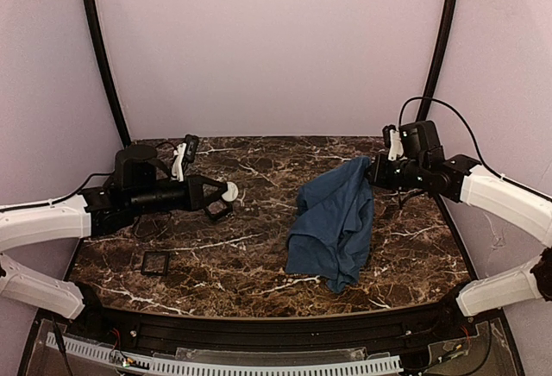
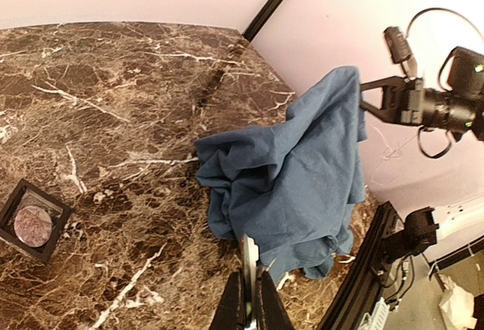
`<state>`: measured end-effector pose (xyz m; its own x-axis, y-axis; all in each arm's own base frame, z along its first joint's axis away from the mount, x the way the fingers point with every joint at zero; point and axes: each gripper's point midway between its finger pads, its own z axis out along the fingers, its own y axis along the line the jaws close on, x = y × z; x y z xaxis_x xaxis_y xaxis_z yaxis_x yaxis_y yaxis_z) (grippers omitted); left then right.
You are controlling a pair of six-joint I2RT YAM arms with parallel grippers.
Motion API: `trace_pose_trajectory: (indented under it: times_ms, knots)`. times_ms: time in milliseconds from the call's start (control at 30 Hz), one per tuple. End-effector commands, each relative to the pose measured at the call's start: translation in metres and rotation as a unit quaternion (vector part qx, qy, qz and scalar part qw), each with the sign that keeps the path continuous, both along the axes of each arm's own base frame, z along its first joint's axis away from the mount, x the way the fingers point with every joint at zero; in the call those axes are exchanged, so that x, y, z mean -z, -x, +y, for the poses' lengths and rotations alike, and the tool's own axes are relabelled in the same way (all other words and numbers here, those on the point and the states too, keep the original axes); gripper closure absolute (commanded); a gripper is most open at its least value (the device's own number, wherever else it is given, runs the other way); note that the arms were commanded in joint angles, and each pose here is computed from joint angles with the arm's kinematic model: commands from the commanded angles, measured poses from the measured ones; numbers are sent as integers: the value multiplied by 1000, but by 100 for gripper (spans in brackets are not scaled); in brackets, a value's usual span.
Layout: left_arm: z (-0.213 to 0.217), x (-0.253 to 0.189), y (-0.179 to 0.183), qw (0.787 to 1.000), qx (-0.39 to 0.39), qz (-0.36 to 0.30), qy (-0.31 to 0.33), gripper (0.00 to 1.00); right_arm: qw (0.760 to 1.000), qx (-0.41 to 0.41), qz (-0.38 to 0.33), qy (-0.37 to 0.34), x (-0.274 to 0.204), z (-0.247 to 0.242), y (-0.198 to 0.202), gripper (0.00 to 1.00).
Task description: Remove the brooch from the garment
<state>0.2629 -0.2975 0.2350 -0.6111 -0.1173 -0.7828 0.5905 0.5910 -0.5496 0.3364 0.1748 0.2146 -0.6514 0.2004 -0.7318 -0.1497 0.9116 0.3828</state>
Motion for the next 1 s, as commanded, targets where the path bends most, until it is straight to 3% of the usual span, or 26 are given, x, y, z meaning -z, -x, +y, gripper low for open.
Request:
trace_pose_trajectory:
  times_ms: [0,100,133,300,400,733,967]
  knots:
    - [-1,-19,10,999,20,1,51,99,999,7,36,4,26,-10,5,84]
    - [-6,-28,17,996,43,0,84,99,1000,-8,2,3,11,-11,11,45]
    - [-7,-31,20,994,52,4,93,99,1000,-18,-13,-1,4,-9,14,37]
    - [-15,-49,29,987,88,-9,137,99,991,-87,-85,-48,-36,5,36,14]
    - [-19,-61,33,981,109,-18,161,99,980,-136,-120,-85,-54,20,54,10]
    - [-29,-80,46,962,165,-28,213,99,907,-324,-180,-201,-96,101,118,11]
    - [-31,-83,52,956,186,-28,225,99,855,-422,-186,-236,-116,162,154,18]
